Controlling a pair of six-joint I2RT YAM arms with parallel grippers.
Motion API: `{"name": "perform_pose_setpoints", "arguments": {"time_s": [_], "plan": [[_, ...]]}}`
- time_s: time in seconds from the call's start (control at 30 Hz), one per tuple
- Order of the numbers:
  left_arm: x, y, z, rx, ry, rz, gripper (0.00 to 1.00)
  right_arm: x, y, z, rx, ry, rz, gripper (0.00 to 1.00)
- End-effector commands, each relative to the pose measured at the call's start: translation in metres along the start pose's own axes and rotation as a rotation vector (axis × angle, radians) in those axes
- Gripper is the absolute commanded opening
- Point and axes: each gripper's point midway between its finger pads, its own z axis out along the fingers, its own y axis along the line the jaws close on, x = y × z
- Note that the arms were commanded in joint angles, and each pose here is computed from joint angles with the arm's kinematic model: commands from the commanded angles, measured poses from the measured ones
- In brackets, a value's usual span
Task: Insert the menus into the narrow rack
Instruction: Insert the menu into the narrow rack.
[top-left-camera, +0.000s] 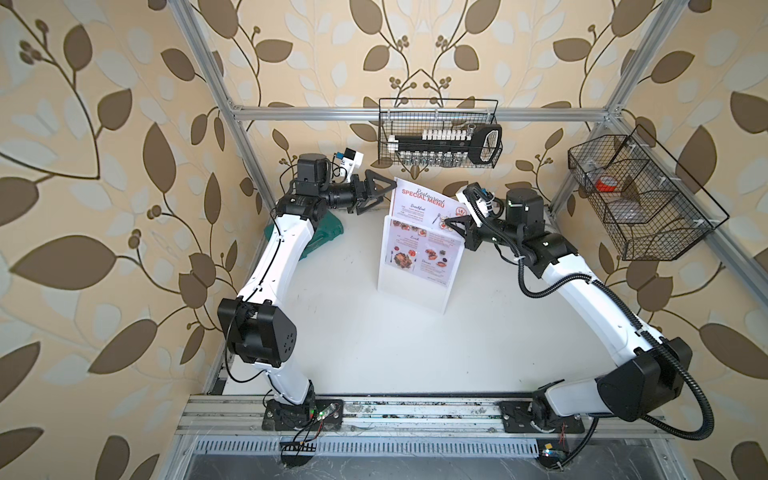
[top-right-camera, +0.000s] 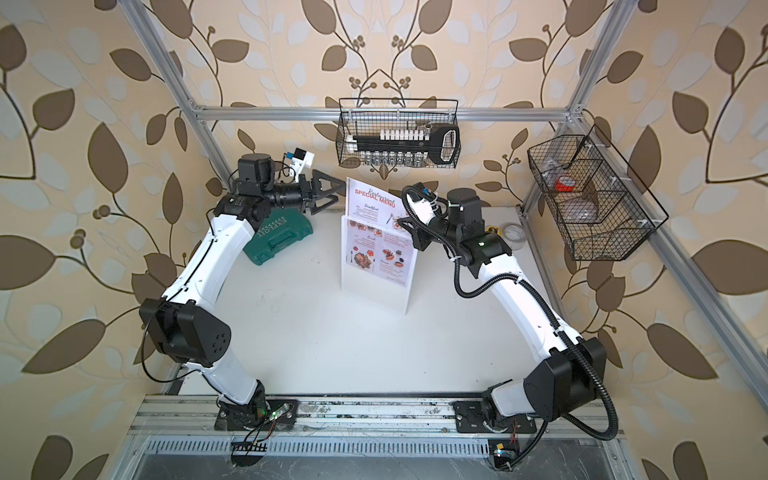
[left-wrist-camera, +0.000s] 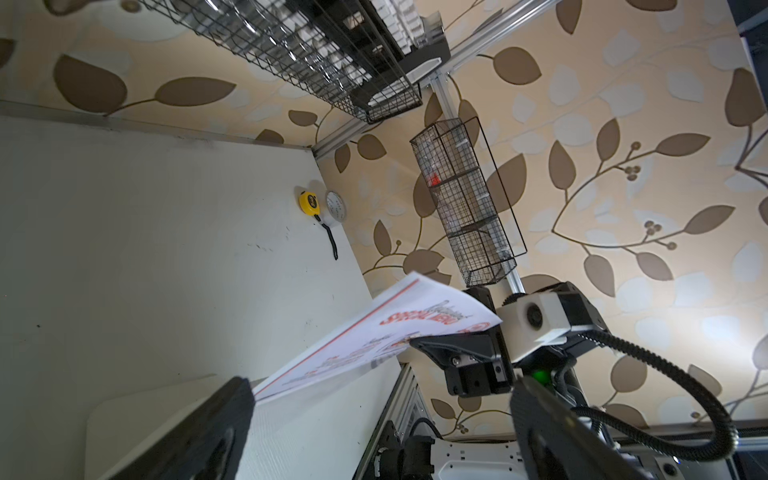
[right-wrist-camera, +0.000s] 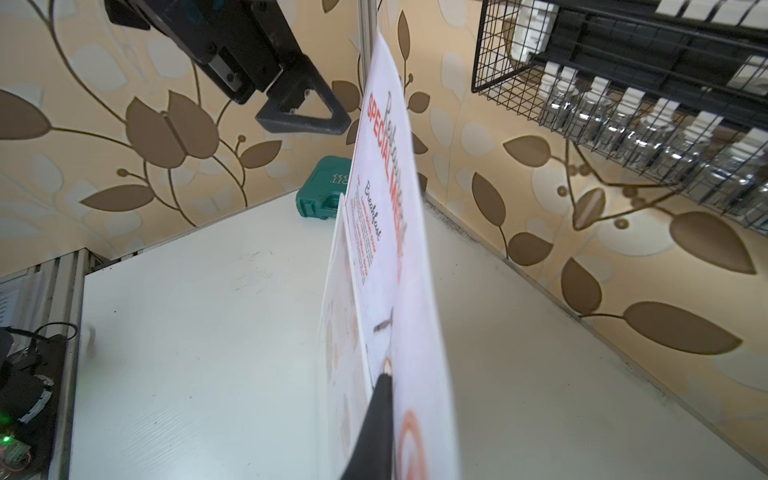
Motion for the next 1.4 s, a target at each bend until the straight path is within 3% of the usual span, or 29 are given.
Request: {"name": "perform_pose_setpoints", "arguments": {"time_s": [0.0, 0.1, 0.2, 0.27, 0.33, 0.47, 0.67, 1.03, 1.27, 1.37], "plan": [[-0.002, -0.013, -0.013, -0.067, -0.043, 0.072, 0.99, -0.01, 0.014, -0.014, -0.038, -0.03, -0.001, 0.07], [-0.001, -0.011, -0.013, -0.073, -0.041, 0.067, 0.99, -0.008, 0.009, -0.013, -0.014, -0.022, -0.021, 0.1], [-0.001, -0.011, -0.012, -0.068, -0.04, 0.065, 0.99, -0.003, 0.004, -0.006, -0.007, 0.013, -0.008, 0.33], [-0.002, -0.013, -0.013, -0.067, -0.042, 0.071, 0.99, -0.005, 0.002, -0.005, -0.003, 0.014, 0.0, 0.36], [-0.003, -0.013, -0.013, -0.067, -0.041, 0.074, 0.99, -0.014, 0.001, -0.006, 0.005, -0.01, -0.006, 0.33], [-0.004, -0.012, -0.011, -0.065, -0.036, 0.069, 0.99, -0.027, -0.002, -0.013, 0.034, -0.044, -0.027, 0.16], [-0.004, -0.007, -0.009, -0.079, -0.036, 0.064, 0.99, -0.027, 0.0, -0.016, 0.036, -0.048, -0.044, 0.0], [0.0, -0.008, -0.012, -0.083, -0.032, 0.065, 0.99, 0.02, 0.006, 0.0, -0.021, 0.054, -0.008, 0.0], [0.004, -0.007, -0.013, -0.115, -0.035, 0.08, 0.99, 0.031, 0.009, 0.003, -0.04, 0.072, 0.028, 0.0], [0.005, -0.004, -0.013, -0.153, -0.042, 0.086, 0.99, 0.019, 0.005, -0.001, -0.014, 0.051, 0.019, 0.25]]}}
